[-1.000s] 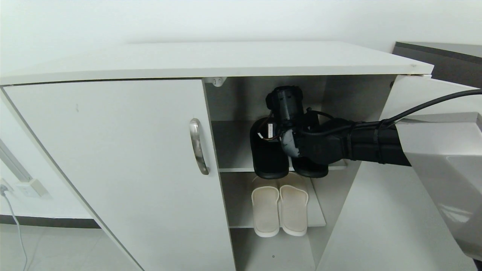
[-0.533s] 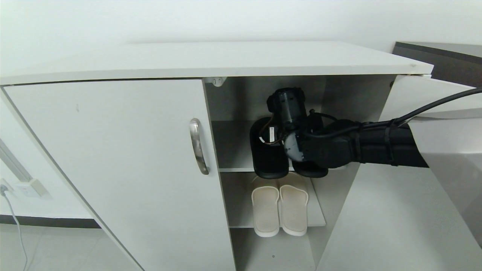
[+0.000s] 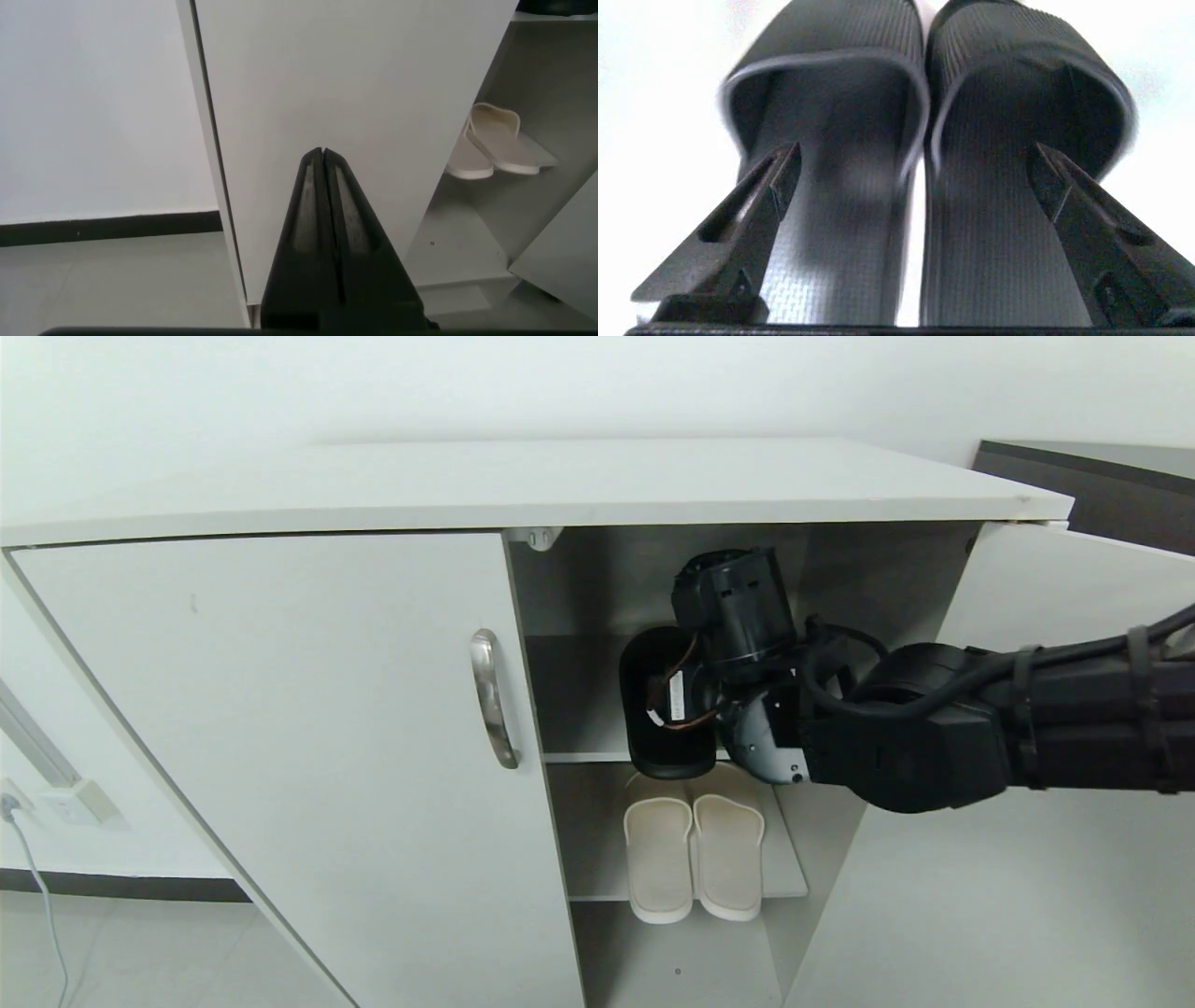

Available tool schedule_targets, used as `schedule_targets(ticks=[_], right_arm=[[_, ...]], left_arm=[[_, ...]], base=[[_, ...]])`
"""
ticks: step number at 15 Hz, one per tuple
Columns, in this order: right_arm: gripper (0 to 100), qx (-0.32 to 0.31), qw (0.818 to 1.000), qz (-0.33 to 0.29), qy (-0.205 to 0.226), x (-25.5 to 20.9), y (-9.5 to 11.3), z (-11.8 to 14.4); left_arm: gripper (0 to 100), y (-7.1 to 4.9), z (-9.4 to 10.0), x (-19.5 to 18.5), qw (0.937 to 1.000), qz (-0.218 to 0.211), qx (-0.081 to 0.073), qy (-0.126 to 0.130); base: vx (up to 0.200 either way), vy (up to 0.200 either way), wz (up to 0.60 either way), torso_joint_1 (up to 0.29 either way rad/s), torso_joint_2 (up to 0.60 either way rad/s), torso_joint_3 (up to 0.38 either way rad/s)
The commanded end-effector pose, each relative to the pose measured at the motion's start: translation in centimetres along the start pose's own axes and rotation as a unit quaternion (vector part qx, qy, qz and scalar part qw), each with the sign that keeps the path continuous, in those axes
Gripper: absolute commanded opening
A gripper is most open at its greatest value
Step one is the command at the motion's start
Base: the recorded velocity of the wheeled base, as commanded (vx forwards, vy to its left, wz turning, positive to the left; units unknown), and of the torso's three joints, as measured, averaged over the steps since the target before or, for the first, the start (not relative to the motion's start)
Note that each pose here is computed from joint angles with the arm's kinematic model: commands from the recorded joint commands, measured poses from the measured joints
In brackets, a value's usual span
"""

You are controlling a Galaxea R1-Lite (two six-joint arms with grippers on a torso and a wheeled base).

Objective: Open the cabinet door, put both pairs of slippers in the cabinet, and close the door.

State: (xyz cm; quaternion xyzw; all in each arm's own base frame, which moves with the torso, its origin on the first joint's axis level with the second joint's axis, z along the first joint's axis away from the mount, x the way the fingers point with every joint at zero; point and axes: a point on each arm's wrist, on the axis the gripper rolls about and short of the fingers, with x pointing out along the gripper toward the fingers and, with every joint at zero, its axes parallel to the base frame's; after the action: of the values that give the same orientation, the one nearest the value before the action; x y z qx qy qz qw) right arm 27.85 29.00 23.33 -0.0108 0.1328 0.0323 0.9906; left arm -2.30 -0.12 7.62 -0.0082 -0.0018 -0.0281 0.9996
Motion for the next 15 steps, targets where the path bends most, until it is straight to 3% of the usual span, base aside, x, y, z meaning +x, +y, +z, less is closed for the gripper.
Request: schedule_targets(ticks=[1,10,11,15], right_arm=[[100,0.011,1.000,0.022,-0.018,-3.7,-1.2,0.6],[100,0.015,0.995,0.093,-0.026,-5.9,-2.6,-5.3],[0,0.015,0.995,0.098,-0.027,-6.1,-2.4,-5.3],[0,0.013,0.993,0.111,-0.027,-6.8,-1.9,-5.4]], left_arm=[[0,0.0,0.0,0.0,1.0000,0.000,0.000,0.000],[0,0.0,0.0,0.0,1.0000,0.000,0.001,0.000],[0,0.0,0.0,0.0,1.0000,-0.001,0.001,0.000],[0,0.0,0.0,0.0,1.0000,-0.001,0.001,0.000]], base=[[0.000,0.000,0.00,0.000,0.00,0.000],[0.000,0.000,0.00,0.000,0.00,0.000],[0.000,0.000,0.00,0.000,0.00,0.000],[0.000,0.000,0.00,0.000,0.00,0.000]])
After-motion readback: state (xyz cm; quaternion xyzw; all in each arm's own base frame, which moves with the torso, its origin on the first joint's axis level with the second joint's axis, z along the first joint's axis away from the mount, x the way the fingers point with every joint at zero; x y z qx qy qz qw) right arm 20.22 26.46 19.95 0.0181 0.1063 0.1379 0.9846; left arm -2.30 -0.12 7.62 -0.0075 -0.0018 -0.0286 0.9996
